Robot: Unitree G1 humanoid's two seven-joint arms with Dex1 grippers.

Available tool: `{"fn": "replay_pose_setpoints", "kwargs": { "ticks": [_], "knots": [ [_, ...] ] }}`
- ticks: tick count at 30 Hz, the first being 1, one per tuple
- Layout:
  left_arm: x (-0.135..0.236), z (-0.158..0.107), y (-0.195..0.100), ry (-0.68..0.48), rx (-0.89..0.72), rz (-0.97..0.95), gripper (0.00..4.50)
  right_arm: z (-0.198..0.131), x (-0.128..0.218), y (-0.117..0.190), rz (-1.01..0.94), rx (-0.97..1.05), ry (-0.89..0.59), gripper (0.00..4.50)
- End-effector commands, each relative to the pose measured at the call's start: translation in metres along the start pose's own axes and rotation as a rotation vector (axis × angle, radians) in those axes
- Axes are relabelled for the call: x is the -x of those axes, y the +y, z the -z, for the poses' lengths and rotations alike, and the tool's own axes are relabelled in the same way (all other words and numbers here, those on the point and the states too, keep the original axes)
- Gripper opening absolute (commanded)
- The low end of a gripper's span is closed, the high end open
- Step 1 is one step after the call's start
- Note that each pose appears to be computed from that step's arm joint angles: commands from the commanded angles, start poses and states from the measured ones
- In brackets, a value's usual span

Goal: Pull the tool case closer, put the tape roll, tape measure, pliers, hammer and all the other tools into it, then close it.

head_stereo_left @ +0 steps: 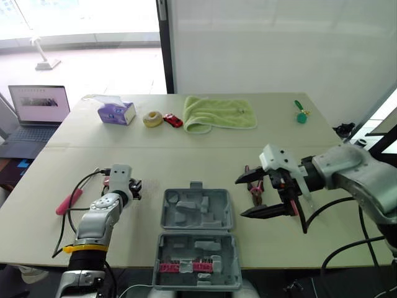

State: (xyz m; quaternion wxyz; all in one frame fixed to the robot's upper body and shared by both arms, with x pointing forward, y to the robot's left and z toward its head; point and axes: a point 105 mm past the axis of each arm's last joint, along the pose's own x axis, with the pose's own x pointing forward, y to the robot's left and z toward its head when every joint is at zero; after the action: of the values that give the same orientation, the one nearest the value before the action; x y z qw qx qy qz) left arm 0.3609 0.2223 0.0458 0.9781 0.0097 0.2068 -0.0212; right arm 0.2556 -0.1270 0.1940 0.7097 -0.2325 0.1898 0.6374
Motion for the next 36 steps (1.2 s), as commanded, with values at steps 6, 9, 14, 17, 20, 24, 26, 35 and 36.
{"fn": "replay_pose_setpoints", "kwargs": {
  "ticks": [6,9,14,17,20,24,26,35,36],
  "knots": [
    [0.001,-0.018,0.005,-0.053,-0.021,-0.021,0.03,-0.009,0.011,-0.004,0.054,0.037,-0.001,4.5],
    [0.001,-0.032,0.008,-0.095,-0.075,-0.035,0.03,-0.008,0.01,-0.003,0.057,0.033,-0.001,4.5],
    [0.005,-0.072,-0.008,-0.201,-0.202,0.072,0.03,-0.008,0.01,-0.002,0.069,0.024,-0.009,4.5],
    [0.012,-0.093,-0.036,-0.243,-0.293,0.262,0.03,-0.008,0.008,-0.001,0.082,0.018,-0.019,4.5],
    [0.035,-0.1,-0.069,-0.26,-0.372,0.598,0.03,-0.009,0.005,0.001,0.107,0.013,-0.042,4.5],
    [0.053,-0.088,-0.068,-0.182,-0.513,0.848,0.03,-0.009,0.0,0.005,0.14,-0.004,-0.077,4.5],
    [0.068,-0.078,-0.073,-0.146,-0.53,1.026,0.03,-0.008,-0.004,0.008,0.154,-0.013,-0.091,4.5],
    [0.051,-0.039,-0.072,0.016,-0.742,1.174,0.03,-0.011,-0.018,0.014,0.202,-0.039,-0.143,4.5],
    [0.047,-0.038,-0.073,0.025,-0.749,1.172,0.03,-0.011,-0.019,0.014,0.208,-0.041,-0.146,4.5]
  ]
}}
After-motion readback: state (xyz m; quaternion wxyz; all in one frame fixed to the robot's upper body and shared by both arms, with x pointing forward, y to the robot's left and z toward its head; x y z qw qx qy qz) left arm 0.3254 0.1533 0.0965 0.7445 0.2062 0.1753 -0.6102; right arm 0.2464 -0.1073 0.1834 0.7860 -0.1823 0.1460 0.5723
